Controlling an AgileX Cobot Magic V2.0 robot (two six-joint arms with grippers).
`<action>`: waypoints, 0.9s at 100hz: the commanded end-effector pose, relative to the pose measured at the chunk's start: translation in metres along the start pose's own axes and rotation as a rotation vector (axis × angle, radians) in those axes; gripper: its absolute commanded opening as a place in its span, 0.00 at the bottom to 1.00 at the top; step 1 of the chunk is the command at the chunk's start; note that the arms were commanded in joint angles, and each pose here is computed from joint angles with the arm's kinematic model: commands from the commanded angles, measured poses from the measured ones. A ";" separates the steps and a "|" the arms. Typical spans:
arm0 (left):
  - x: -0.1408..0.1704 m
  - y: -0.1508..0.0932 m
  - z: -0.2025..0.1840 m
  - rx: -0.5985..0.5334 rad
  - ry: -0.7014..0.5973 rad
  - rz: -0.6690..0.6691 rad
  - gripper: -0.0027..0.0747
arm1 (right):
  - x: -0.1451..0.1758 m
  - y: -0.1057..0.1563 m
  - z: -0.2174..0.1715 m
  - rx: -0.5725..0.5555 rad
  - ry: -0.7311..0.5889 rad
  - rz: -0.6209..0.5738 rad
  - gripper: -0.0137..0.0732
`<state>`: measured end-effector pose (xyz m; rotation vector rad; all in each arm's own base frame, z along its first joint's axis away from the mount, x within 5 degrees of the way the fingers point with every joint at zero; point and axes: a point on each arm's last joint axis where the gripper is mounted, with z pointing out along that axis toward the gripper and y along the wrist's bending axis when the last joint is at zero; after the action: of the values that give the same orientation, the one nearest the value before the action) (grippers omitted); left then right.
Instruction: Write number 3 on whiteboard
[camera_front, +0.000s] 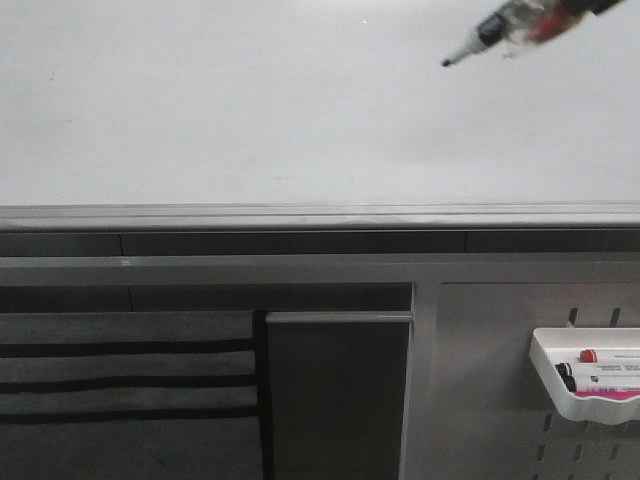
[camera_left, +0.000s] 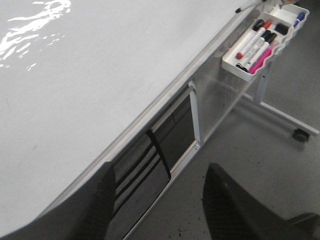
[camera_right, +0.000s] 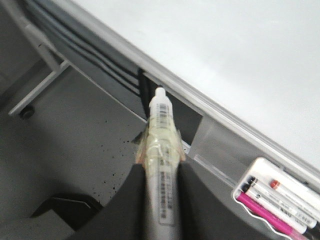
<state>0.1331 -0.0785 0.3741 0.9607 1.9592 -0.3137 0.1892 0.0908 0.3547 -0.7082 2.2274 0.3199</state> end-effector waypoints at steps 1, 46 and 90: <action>0.001 -0.001 -0.007 -0.058 -0.141 -0.078 0.51 | -0.001 -0.009 -0.006 0.057 -0.153 0.086 0.17; 0.021 0.002 0.012 -0.110 -0.162 -0.132 0.51 | -0.051 -0.013 -0.012 0.007 -0.167 0.073 0.17; 0.020 0.003 0.012 -0.119 -0.171 -0.133 0.51 | -0.136 -0.028 0.028 -0.148 0.028 -0.039 0.17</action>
<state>0.1331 -0.0733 0.3373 0.7837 1.9311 -0.3284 0.2927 0.1304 0.4113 -0.8402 2.3202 0.4382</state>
